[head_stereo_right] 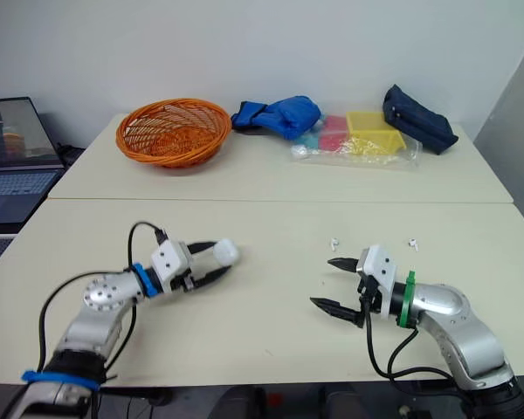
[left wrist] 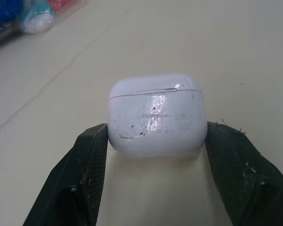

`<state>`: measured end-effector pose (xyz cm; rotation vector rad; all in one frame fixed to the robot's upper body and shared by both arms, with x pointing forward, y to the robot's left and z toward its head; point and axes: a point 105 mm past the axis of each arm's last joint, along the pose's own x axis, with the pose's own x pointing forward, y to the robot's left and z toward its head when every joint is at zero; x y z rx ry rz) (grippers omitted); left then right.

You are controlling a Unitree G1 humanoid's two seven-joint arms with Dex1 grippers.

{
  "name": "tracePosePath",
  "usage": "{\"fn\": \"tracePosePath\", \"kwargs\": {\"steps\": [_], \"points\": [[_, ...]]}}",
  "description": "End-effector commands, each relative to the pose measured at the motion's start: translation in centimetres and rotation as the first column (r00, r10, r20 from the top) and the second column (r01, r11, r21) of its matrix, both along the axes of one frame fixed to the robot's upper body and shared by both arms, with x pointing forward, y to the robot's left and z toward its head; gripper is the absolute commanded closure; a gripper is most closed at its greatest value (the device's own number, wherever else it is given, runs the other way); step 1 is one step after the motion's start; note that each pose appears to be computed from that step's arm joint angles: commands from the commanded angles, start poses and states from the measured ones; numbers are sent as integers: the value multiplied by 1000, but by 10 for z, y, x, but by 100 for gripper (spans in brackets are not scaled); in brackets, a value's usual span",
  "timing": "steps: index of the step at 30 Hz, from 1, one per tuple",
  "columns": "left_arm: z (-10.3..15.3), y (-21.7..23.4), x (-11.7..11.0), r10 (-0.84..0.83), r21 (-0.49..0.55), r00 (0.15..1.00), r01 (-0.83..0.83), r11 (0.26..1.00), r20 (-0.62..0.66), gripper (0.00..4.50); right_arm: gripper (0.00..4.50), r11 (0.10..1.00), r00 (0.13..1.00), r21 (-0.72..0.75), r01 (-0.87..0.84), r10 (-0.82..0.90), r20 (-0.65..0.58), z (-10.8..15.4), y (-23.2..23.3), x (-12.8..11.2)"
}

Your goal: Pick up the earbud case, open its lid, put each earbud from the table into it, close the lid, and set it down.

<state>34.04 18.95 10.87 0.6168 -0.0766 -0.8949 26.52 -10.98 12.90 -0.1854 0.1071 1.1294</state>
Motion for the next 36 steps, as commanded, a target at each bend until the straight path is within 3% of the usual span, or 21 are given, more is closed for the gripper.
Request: {"fn": "tracePosePath", "kwargs": {"steps": [1, 4, 7, 13, 21, 36], "points": [[25, -12, 4, -127, 74, 985, 119, 990, 114, 172, 0, 998, 1000, 60, 25, -25, 9, 25, -1, 9], [56, -30, 14, -251, 172, 934, 212, 962, 254, 172, 0, 996, 995, 25, 88, -87, -39, 31, -1, 24], [77, -50, 17, -340, 262, 857, 251, 932, 387, 172, 0, 979, 972, 93, 181, -164, -166, 38, 0, 37], [111, -96, 7, -485, 357, 650, 330, 874, 585, 172, 0, 973, 950, 169, 158, -103, -294, 59, 33, 35], [115, -112, -3, -553, 404, 554, 378, 833, 623, 172, 0, 935, 923, 257, 242, -141, -357, 81, 52, 48], [116, -111, -3, -546, 399, 543, 374, 837, 637, 172, 0, 936, 907, 267, 230, -108, -407, 83, 60, 45]]}}
